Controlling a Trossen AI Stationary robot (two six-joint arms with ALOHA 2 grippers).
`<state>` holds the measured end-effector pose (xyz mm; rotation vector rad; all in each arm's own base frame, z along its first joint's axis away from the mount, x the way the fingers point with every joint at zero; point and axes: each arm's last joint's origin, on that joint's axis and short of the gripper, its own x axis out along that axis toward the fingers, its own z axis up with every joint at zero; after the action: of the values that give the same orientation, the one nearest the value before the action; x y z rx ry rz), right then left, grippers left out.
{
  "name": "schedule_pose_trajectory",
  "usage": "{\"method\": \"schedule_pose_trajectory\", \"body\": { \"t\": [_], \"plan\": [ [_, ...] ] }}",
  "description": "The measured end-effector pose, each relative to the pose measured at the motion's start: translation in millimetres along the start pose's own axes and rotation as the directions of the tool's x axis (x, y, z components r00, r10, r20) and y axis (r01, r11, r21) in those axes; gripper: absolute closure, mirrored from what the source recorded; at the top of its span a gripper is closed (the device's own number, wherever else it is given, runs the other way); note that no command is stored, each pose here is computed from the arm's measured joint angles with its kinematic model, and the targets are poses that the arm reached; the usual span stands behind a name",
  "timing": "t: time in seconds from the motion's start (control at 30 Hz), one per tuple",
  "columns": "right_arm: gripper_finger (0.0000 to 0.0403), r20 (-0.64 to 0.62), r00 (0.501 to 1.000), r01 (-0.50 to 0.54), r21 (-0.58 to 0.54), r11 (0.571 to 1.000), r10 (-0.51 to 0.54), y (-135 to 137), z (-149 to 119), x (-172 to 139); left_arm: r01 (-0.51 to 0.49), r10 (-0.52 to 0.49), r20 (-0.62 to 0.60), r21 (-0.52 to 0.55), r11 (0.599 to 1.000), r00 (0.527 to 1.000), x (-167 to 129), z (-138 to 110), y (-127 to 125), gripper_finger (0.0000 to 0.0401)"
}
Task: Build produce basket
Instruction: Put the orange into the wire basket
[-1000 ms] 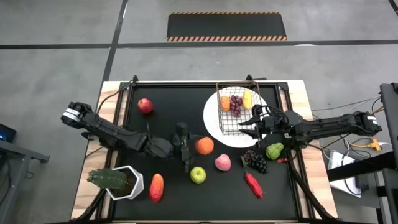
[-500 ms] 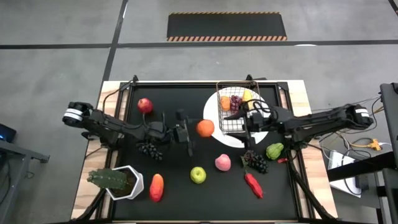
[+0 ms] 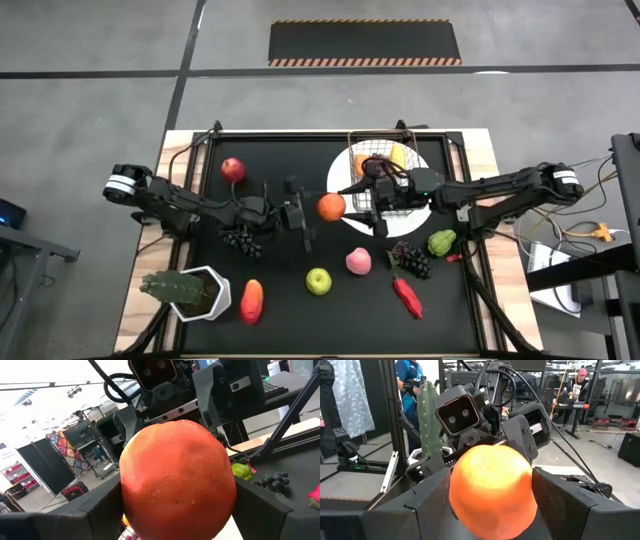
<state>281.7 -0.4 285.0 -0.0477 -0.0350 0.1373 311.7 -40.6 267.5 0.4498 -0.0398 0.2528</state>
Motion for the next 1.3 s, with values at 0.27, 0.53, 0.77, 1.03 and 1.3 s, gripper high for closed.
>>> {"method": "schedule_pose_trajectory", "body": {
  "t": [0.27,0.53,0.77,1.03,1.3],
  "plan": [
    [0.0139,0.003,1.000,0.007,0.008,1.000,-0.007,-1,1,5,-0.019,0.019,0.013,-0.010,1.000,1.000,1,1,3,0.0110],
    [0.0131,0.021,1.000,0.013,0.006,1.000,-0.014,-2,5,5,-0.059,0.060,0.042,-0.037,0.998,0.997,3,2,10,0.0109],
    [0.0126,0.021,0.999,0.034,0.006,0.999,-0.035,-3,5,5,-0.082,0.084,0.055,-0.048,0.995,0.995,4,3,13,0.0109],
    [0.0126,0.012,0.998,0.063,-0.009,0.998,-0.063,-4,-3,12,-0.097,0.099,0.048,-0.039,0.995,0.994,4,3,15,0.0109],
    [0.0134,0.002,0.997,0.080,-0.038,0.996,-0.080,-6,4,20,-0.112,0.114,0.055,-0.043,0.993,0.992,4,3,18,0.0108]
  ]
}}
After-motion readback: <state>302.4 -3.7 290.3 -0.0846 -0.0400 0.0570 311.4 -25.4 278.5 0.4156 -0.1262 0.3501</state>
